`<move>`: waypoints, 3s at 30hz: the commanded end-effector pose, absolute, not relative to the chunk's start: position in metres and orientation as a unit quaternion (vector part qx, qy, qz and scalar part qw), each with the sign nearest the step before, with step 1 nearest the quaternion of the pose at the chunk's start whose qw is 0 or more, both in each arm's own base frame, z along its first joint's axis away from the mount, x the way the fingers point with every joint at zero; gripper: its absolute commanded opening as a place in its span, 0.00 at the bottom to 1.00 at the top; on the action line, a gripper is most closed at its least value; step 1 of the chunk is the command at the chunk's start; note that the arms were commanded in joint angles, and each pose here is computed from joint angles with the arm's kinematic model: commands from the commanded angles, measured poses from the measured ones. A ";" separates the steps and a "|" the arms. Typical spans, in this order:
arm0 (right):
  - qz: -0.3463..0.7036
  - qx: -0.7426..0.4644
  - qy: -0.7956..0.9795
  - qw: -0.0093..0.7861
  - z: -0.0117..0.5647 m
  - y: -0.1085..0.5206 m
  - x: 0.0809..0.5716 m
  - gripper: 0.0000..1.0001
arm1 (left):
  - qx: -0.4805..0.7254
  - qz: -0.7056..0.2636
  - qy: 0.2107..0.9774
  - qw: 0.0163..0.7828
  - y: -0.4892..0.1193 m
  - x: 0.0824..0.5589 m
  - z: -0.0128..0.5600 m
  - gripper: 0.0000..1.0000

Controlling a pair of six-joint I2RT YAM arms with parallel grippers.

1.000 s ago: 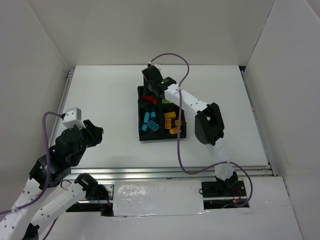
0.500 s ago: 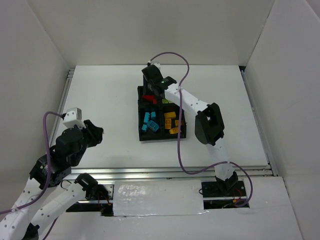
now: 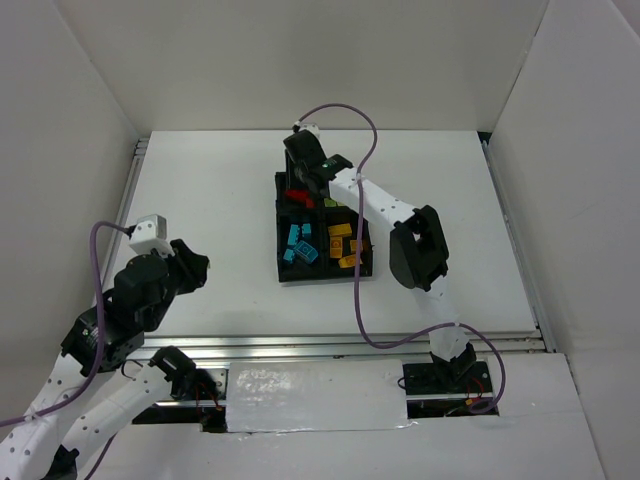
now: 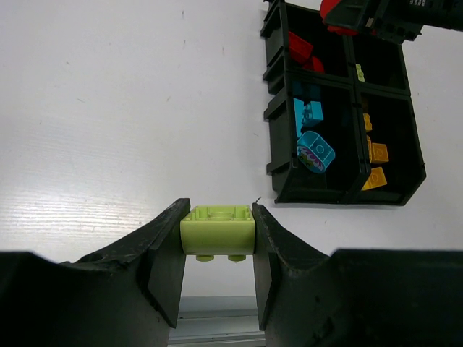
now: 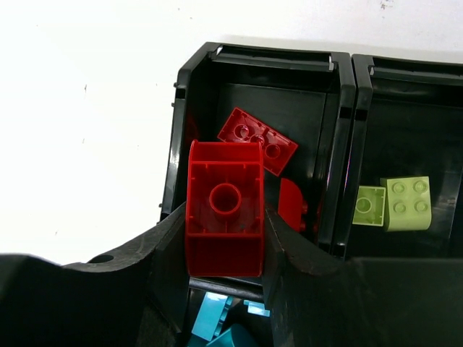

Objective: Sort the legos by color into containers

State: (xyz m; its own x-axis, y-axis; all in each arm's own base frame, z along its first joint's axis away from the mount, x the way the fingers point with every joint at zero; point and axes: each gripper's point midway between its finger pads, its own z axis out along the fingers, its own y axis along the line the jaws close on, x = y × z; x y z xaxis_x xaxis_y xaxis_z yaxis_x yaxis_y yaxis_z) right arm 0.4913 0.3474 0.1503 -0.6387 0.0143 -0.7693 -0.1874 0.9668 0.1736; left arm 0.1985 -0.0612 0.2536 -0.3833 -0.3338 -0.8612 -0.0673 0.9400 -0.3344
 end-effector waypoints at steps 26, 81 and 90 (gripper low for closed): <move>0.502 -0.330 0.678 0.424 0.306 0.348 0.251 1.00 | -0.053 -0.350 0.789 0.502 -0.152 0.195 0.302 0.00; 0.483 -0.387 0.576 0.535 0.327 0.375 0.170 0.00 | -0.149 -0.605 0.719 0.307 -0.235 0.184 0.345 0.53; 0.451 -0.332 0.635 0.531 0.299 0.367 0.217 0.00 | -0.195 -0.485 0.740 0.422 -0.194 0.218 0.350 1.00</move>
